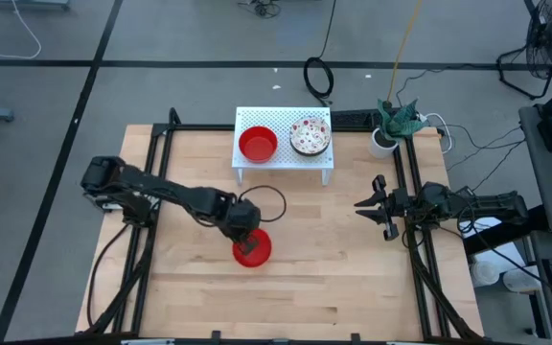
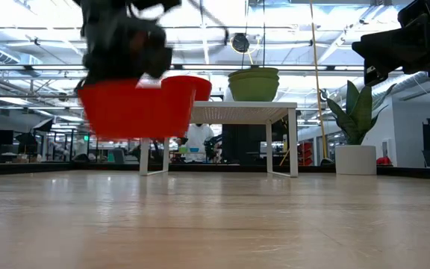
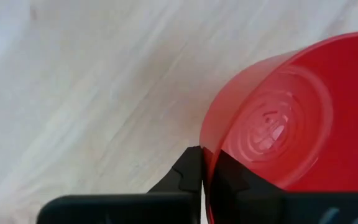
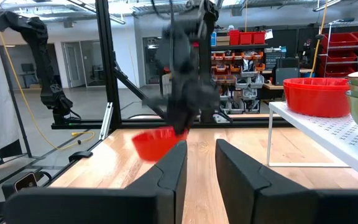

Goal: Pick & Place Mini bowls
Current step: Stack the red bowl on the red bowl on the shelf

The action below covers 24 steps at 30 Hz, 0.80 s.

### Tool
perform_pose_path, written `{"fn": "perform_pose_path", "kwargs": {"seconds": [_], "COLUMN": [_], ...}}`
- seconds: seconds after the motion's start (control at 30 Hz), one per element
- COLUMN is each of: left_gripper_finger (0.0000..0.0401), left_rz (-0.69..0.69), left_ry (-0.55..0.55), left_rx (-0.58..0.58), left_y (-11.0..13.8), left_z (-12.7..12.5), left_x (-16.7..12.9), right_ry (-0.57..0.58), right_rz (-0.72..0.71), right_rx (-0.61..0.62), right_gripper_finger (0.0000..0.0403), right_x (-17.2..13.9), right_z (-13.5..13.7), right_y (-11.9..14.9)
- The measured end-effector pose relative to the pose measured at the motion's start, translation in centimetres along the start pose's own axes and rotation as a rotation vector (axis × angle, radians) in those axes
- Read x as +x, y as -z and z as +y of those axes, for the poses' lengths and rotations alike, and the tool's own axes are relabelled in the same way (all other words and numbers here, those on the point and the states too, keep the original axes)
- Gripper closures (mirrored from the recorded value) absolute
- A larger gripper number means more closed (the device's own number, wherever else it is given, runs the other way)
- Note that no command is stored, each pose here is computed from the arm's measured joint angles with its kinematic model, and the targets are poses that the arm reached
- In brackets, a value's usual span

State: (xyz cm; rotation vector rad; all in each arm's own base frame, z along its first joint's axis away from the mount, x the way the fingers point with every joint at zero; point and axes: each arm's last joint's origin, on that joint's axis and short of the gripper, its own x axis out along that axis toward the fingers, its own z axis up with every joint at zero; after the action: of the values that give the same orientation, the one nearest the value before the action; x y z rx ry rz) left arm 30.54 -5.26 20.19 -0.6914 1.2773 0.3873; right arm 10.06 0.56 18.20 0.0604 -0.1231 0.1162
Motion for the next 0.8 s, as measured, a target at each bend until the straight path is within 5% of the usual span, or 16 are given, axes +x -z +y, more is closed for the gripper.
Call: {"fn": "perform_pose_path", "kwargs": {"seconds": [0.33,0.6,0.8], "left_gripper_finger": [0.0394,0.0394,0.0386], "left_rz": [-0.333,-0.596,-0.772], "left_ry": [0.109,0.205,0.199], "left_rx": [-0.025,-0.027,-0.069], "left_y": [-1.4,-3.1,-4.4], "left_z": [0.2,2.8,5.8], "left_x": [-12.7,-23.5,-28.7], "right_ry": [0.001,0.0,0.0], "right_rz": [0.0,0.0,-0.002], "right_rx": [0.0,0.0,0.0], "right_gripper_finger": [0.033,0.033,0.033], "right_x": [0.0,0.0,0.0], "right_z": [0.0,0.0,0.0], "right_y": [0.0,0.0,0.0]}}
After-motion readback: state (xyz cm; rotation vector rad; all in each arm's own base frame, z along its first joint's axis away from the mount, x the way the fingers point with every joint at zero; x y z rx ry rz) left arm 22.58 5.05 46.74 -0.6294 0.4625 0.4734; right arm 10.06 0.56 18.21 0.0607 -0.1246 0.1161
